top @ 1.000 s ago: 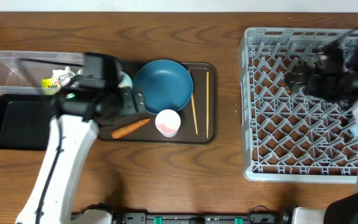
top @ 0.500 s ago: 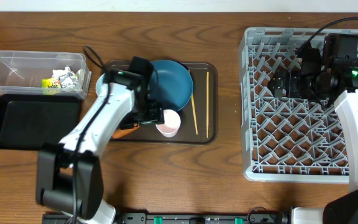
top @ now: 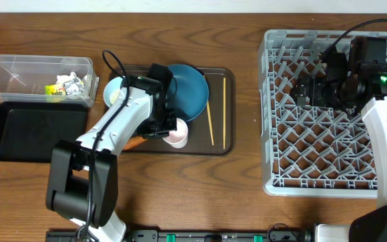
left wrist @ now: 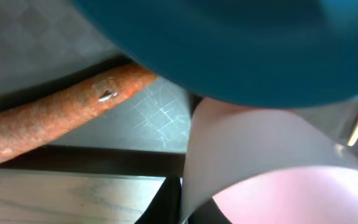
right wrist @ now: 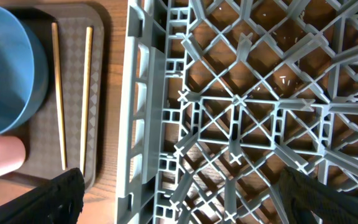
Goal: Sort waste into correct bins and load items into the dishwasher rack
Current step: 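Grasp the pink cup on the tray with the left gripper, then lift the pink cup toward the right gripper and grasp it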
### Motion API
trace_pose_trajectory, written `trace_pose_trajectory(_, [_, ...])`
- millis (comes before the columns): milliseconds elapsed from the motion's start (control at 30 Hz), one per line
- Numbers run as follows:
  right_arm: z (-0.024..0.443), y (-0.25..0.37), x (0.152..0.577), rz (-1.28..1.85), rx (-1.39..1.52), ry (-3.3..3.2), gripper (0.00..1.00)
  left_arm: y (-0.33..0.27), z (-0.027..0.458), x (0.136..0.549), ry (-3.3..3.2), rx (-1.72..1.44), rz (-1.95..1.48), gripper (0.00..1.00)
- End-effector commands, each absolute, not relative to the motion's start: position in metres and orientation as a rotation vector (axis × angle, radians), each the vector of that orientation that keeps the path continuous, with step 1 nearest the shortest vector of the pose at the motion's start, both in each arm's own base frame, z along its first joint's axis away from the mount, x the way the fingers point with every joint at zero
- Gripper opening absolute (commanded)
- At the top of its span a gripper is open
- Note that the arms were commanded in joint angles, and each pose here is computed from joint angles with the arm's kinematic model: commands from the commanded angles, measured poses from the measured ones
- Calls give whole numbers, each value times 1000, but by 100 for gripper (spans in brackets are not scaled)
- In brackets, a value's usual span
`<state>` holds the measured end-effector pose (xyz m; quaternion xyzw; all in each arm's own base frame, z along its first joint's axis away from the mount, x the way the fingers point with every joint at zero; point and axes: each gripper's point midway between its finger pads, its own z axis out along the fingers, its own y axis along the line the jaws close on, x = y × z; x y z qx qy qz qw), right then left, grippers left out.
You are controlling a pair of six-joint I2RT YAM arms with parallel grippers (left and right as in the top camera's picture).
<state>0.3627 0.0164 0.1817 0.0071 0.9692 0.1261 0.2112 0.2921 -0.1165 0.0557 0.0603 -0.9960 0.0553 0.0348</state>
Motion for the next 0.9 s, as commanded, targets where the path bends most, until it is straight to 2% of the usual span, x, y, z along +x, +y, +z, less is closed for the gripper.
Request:
trace_pose_trajectory(0, [180, 19, 362, 346, -5, 2700, 99, -125, 79, 302, -3119, 173, 267, 6])
trace_pose_trajectory(233, [178, 11, 363, 287, 8, 2705, 99, -168, 127, 299, -3073, -6, 794, 6])
trace_pose_trajectory(400, [183, 8, 373, 298, 98, 2662, 99, -203, 207, 319, -2974, -180, 1503, 6])
trace_pose_trajectory(433, [187, 18, 375, 375, 44, 2638, 99, -208, 222, 325, -2940, -216, 1633, 6])
trace_pose_trajectory(500, [210, 68, 373, 706, -291, 2484, 99, -217, 243, 337, -2881, -211, 1801, 6])
trace_pose_trajectory(567, [247, 115, 355, 1030, -634, 2200, 99, -224, 257, 348, -2849, -188, 1898, 6])
trace_pose_trajectory(633, [279, 139, 336, 1211, -825, 1933, 99, -232, 268, 356, -2813, -177, 1974, 6])
trace_pose_trajectory(867, [297, 167, 330, 1234, -991, 1739, 99, -257, 303, 354, -2652, -244, 2156, 6])
